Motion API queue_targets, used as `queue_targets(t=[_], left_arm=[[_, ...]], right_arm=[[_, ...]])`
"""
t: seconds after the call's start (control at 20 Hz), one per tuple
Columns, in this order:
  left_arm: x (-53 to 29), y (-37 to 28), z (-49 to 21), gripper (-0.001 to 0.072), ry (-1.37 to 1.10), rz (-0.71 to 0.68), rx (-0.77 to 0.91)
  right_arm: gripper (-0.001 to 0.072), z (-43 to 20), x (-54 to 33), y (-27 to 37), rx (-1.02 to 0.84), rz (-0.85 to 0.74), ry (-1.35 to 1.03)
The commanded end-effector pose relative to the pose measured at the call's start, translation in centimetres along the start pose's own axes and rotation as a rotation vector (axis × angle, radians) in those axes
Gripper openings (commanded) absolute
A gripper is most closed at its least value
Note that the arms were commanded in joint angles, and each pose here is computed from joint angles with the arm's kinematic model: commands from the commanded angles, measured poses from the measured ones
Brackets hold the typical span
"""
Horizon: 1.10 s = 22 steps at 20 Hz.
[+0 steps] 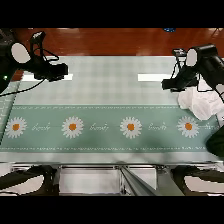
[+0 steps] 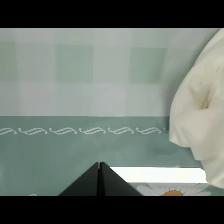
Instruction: Fold the shirts.
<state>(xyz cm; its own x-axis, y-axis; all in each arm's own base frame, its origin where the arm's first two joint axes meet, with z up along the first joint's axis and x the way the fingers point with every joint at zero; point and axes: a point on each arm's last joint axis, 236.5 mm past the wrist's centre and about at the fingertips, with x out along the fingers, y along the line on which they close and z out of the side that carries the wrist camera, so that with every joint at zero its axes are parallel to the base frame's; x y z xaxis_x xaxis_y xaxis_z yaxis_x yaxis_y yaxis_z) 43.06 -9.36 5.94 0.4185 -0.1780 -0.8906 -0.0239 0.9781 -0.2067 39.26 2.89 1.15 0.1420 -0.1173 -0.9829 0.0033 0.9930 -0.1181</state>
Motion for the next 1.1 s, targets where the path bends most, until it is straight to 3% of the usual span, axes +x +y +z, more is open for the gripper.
queue_targets(t=[0.0, 0.7, 1.0, 1.05], left_arm=[[0.0, 0.0, 0.0, 0.0021, 0.001, 0.000, 0.000], [0.0, 0.0, 0.0, 0.0021, 0.000, 0.000, 0.000], [0.9, -0.8, 5.1, 0.0021, -0.205, -0.038, -0.003], [0.9, -1.0, 6.0, 0.0021, -0.243, -0.045, -0.003]], right_arm=[[0.0024, 0.0, 0.0, 0.0, 0.000, 0.000, 0.001], [0.0024, 0.1, 0.0, 0.1, 0.000, 0.001, -0.006], [0.0026, 6.9, -1.0, 0.6, -0.016, 0.023, -0.295], [0.0057, 8.1, -1.4, -0.4, -0.041, -0.027, -0.347]])
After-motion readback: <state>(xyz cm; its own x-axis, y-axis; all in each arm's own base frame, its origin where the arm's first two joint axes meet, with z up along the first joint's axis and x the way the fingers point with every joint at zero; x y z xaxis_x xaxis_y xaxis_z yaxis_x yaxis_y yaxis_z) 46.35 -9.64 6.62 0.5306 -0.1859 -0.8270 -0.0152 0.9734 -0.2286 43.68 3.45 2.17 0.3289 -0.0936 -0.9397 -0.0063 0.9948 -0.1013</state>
